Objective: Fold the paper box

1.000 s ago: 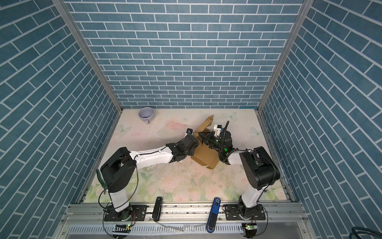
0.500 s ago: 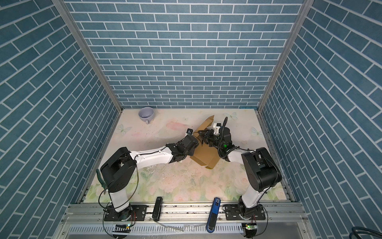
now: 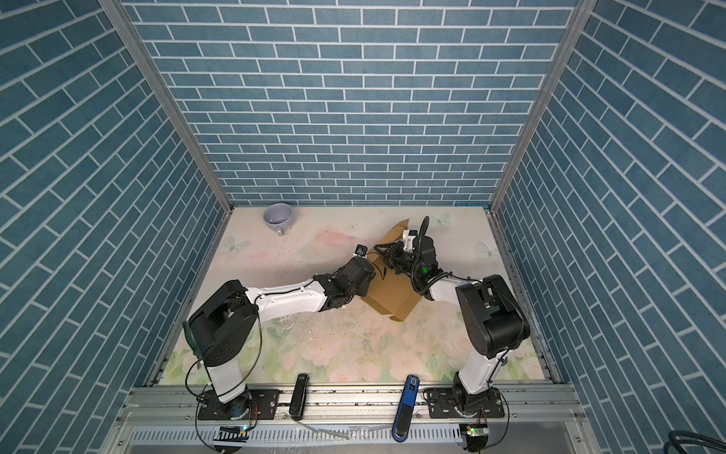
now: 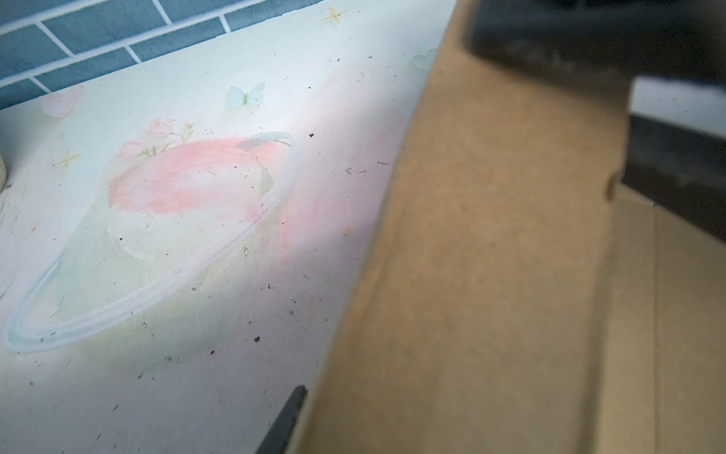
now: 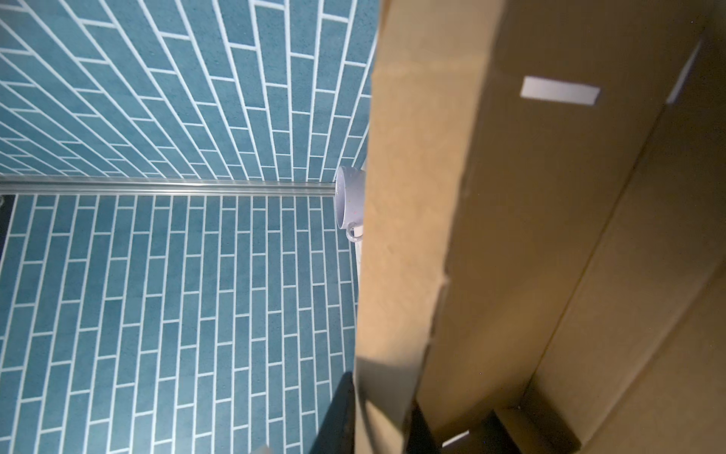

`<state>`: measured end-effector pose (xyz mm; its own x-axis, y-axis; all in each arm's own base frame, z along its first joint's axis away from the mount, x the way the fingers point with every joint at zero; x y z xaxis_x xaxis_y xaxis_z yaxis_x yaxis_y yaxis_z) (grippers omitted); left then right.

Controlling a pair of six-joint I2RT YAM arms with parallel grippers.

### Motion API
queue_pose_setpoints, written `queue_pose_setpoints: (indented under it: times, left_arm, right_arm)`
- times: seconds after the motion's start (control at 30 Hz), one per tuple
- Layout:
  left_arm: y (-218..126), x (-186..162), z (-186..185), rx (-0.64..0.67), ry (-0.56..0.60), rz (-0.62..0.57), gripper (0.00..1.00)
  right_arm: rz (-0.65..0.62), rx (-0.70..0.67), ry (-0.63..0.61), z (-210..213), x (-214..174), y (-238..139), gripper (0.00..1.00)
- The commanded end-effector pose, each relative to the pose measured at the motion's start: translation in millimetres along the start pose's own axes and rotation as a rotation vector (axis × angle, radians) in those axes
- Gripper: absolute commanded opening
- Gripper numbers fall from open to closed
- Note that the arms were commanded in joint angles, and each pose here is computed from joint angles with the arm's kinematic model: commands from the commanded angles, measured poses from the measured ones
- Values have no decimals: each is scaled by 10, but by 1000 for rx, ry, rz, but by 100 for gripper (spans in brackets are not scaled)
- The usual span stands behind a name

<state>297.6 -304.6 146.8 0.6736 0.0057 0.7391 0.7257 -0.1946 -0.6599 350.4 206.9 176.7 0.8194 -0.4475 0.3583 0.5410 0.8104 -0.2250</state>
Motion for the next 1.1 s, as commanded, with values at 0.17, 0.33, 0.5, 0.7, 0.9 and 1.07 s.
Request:
queue_pose_setpoints:
  times: [0.17, 0.33, 0.5, 0.7, 0.9, 1.07]
  left_arm:
    - [73, -1, 23, 24, -9, 17, 44]
    - [102, -4, 32, 50, -33, 13, 46]
    - [128, 7, 29, 64, -59, 1, 43]
    - [169, 6, 17, 78, -81, 0, 35]
    - [179, 32, 14, 94, -93, -13, 29]
    - [160, 104, 4, 99, -86, -28, 25]
  right_arm:
    - [-53, -16, -4, 55, -11, 16, 5]
    - [-86, -62, 17, 13, -57, -38, 2]
    - [-107, -88, 31, 11, -103, -47, 0]
    - [-131, -116, 54, 8, -151, -55, 0]
    - [-152, -139, 62, 41, -171, -72, 0]
    - [-153, -139, 67, 75, -187, -62, 0]
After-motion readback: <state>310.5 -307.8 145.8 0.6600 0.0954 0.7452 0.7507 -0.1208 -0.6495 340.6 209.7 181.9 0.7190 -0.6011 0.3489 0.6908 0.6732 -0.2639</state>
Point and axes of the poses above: each gripper's point midway between its finger pads, its own y axis out along the fingers, its own z axis along the line the jaws close on, x = y × z, the point moved 8 cm from there along -y, back along the fingers, and after that the axes turned 15 degrees about -y, right-handed, at the moved point
